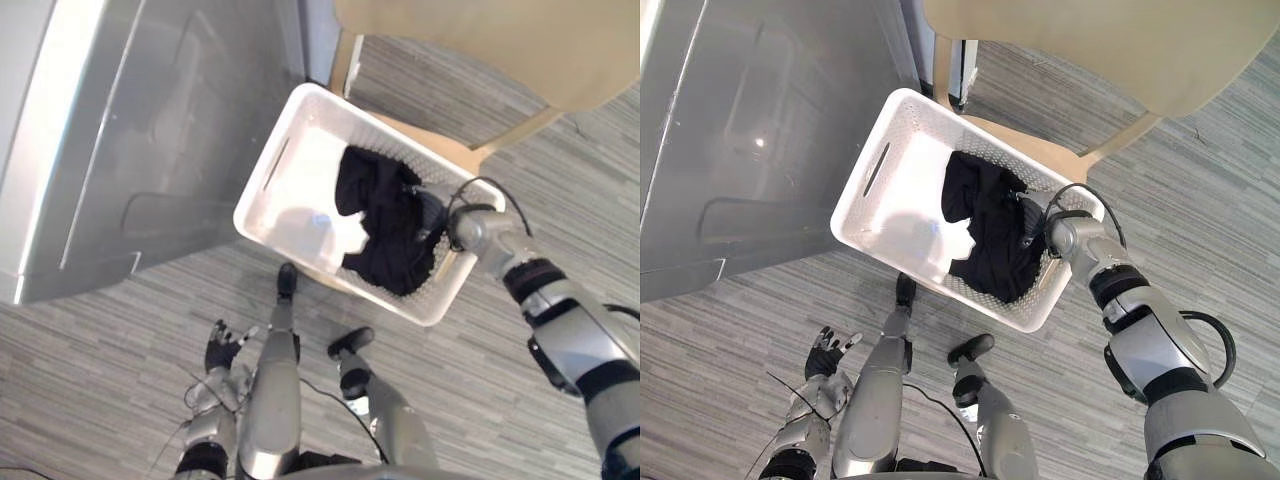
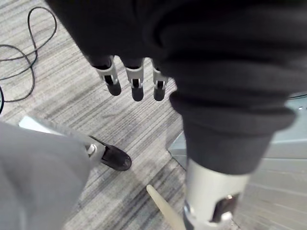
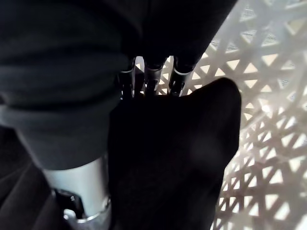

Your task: Pick up the laundry basket with both hands and put the clothes into the washing machine.

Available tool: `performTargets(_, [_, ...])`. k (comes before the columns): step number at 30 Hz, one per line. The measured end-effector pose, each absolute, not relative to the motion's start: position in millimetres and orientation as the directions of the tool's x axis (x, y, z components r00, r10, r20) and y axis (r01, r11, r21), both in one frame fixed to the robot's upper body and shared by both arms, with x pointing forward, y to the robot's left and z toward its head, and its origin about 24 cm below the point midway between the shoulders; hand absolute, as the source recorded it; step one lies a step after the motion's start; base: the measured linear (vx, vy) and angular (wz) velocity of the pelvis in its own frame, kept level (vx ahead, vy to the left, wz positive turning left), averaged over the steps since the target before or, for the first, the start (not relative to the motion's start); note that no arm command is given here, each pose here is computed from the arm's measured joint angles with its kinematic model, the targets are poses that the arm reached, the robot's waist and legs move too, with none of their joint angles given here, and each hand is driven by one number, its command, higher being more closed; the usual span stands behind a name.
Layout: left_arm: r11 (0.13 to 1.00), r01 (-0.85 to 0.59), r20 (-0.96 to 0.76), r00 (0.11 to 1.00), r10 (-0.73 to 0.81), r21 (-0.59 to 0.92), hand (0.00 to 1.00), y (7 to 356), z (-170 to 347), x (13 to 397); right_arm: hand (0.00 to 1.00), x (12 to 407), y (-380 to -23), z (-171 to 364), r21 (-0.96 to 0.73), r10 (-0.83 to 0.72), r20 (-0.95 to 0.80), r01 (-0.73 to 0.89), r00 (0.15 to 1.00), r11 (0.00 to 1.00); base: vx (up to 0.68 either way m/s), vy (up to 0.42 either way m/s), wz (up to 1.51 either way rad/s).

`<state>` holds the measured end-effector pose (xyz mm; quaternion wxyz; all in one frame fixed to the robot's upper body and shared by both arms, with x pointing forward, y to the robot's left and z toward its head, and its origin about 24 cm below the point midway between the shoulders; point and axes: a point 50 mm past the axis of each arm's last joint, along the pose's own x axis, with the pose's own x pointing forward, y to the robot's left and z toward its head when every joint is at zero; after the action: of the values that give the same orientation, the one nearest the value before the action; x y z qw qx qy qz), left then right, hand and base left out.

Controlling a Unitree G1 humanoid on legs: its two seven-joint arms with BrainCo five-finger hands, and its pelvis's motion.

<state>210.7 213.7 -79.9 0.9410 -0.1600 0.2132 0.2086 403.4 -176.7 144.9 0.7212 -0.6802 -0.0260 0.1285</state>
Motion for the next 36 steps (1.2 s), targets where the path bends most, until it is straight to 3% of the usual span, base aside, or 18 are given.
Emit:
performTargets(6, [0.835, -0.461, -0.440, 0.844, 0.308, -0.300, 0.00, 207, -72, 217, 0.00, 412, -172, 173, -0.998, 0.214, -0.038, -0.049, 0.976, 0.050, 0.00, 0.052, 0.12])
performTargets(7, [0.833, -0.457, -0.431, 0.849, 0.305, -0.312, 0.00, 205, -70, 219, 1.00, 413, -171, 177, -0.998, 0.211, -0.026, -0.037, 0.977, 0.051, 0.00, 0.077, 0.16])
performTargets(15, [0.840, -0.390, -0.355, 0.899, 0.258, -0.377, 0.00, 191, -54, 230, 1.00, 415, -169, 181, -0.996, 0.180, -0.014, -0.030, 0.984, 0.086, -0.01, 0.064, 0.05])
performTargets(21, [0.851, -0.363, -0.340, 0.910, 0.237, -0.379, 0.00, 183, -50, 235, 1.00, 405, -169, 154, -0.967, 0.195, -0.048, -0.095, 0.980, 0.238, -0.02, -0.035, 0.07])
performTargets(24, [0.843, -0.406, -0.347, 0.893, 0.285, -0.353, 0.00, 197, -53, 231, 1.00, 402, -147, 151, -0.952, 0.268, -0.028, -0.107, 0.963, 0.287, -0.01, 0.057, -0.29])
performTargets(28, [0.857, -0.426, -0.408, 0.865, 0.292, -0.290, 0.00, 203, -67, 214, 1.00, 391, -160, 129, -0.919, 0.248, -0.049, -0.140, 0.968, 0.368, 0.07, 0.190, -0.28])
performTargets(36, [0.869, -0.437, -0.481, 0.828, 0.288, -0.232, 0.00, 205, -83, 194, 1.00, 387, -179, 157, -0.863, 0.192, 0.098, -0.013, 0.977, 0.504, 0.01, 0.120, 0.06])
